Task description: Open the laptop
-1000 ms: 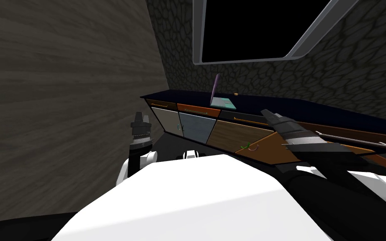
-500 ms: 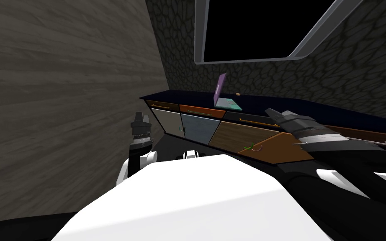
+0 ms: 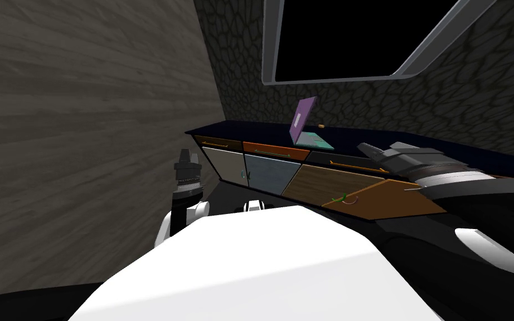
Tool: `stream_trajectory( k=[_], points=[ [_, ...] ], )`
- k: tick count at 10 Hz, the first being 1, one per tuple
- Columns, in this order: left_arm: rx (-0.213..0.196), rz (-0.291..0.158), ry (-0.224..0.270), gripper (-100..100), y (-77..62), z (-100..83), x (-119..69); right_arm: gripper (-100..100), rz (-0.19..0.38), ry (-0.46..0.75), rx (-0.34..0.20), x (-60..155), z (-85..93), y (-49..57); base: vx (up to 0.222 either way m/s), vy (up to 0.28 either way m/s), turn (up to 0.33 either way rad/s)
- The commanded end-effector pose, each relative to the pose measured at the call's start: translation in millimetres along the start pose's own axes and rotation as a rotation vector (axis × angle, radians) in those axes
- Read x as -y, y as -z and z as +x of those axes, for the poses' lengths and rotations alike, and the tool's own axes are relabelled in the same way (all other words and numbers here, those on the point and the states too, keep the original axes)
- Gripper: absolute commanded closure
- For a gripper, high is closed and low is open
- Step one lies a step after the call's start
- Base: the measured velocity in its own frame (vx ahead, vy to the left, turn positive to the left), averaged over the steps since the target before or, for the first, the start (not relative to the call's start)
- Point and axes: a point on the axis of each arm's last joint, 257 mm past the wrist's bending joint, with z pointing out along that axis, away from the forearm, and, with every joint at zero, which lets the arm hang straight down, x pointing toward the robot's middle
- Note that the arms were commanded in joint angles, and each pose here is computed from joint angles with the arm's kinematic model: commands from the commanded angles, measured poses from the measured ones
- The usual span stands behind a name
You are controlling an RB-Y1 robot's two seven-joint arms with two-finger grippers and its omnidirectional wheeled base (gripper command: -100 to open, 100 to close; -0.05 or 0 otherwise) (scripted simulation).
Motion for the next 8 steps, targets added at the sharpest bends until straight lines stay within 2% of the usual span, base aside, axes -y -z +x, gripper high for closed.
stream_trajectory(
  k=[1,2,3,5,6,8],
  points=[
    [0.0,0.0,0.0,0,0.0,0.0,0.0,-100,0.022,0.089,-0.03,9.1,-6.3,-2.5,0.07,0.105,-0.02],
    [0.0,0.0,0.0,0,0.0,0.0,0.0,-100,0.035,0.151,-0.046,14.0,-11.0,-6.1,0.106,0.092,-0.03],
    [0.0,0.0,0.0,0,0.0,0.0,0.0,-100,0.037,0.156,-0.052,14.9,-10.2,-5.4,0.09,0.073,-0.016],
    [0.0,0.0,0.0,0,0.0,0.0,0.0,-100,0.057,0.272,-0.078,22.7,-19.8,-13.9,0.116,0.106,-0.024],
    [0.0,0.0,0.0,0,0.0,0.0,0.0,-100,0.059,0.282,-0.093,24.2,-17.7,-12.6,0.115,0.107,-0.013],
    [0.0,0.0,0.0,0,0.0,0.0,0.0,-100,0.072,0.389,-0.109,29.0,-28.4,-22.5,0.128,0.109,-0.022]
  ],
)
